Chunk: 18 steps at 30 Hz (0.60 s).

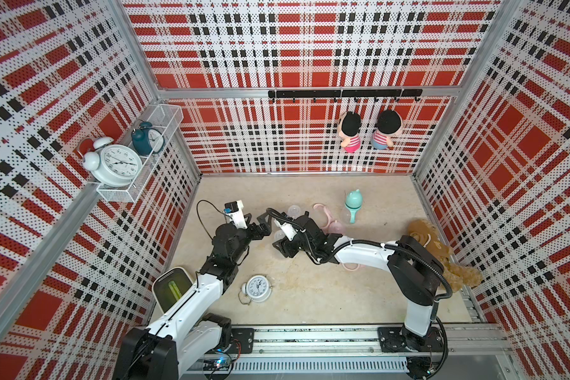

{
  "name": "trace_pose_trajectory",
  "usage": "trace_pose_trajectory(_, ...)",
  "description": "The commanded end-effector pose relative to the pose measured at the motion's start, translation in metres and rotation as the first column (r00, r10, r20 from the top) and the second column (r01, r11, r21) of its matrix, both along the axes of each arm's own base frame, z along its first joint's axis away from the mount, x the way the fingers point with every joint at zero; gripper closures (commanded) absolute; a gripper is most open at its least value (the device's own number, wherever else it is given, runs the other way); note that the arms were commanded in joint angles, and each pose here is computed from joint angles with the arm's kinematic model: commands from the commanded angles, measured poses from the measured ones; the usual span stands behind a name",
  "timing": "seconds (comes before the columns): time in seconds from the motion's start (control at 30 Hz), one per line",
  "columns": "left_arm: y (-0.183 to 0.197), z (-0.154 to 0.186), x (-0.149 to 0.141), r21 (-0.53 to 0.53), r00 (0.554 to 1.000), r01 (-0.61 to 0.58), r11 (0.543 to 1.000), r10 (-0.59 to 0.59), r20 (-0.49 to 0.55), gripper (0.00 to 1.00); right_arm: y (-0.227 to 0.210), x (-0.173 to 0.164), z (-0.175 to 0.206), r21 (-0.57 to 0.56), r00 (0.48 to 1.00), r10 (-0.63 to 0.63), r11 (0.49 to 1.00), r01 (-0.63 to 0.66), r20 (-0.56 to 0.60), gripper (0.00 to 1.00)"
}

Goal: Assemble the baby bottles
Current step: Pick up the baby bottle from the center of the board.

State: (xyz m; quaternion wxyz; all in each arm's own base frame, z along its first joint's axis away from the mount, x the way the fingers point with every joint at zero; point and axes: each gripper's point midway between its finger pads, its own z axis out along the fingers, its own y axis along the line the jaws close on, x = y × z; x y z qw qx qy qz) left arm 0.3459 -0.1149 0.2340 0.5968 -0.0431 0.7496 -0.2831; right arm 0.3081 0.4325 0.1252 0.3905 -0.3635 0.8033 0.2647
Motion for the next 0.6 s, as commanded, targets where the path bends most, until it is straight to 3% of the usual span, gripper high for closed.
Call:
trace_pose_trajectory(0.0,-0.015,0.013,-0.005,0.024,0.993,0.084,0.996,-0.085,0.077,0.02,-0.010,-0.004,0.041,0.037,0.998,-0.027,0.999,0.025,0.057,0.48)
trace_pose_trajectory(0.37,-0.085,0.023,-0.033,0.194,0.931,0.271,0.943,-0.308,0.195,0.02,-0.092,-0.016,0.071,0.025,0.988,-0.154,0.988,0.154,-0.002,0.49)
trace_pose_trajectory(0.57,-0.129,0.018,-0.056,0.290,0.852,0.408,0.866,-0.475,0.220,0.00,-0.134,-0.012,0.092,0.029,0.978,-0.205,0.978,0.205,-0.027,0.49)
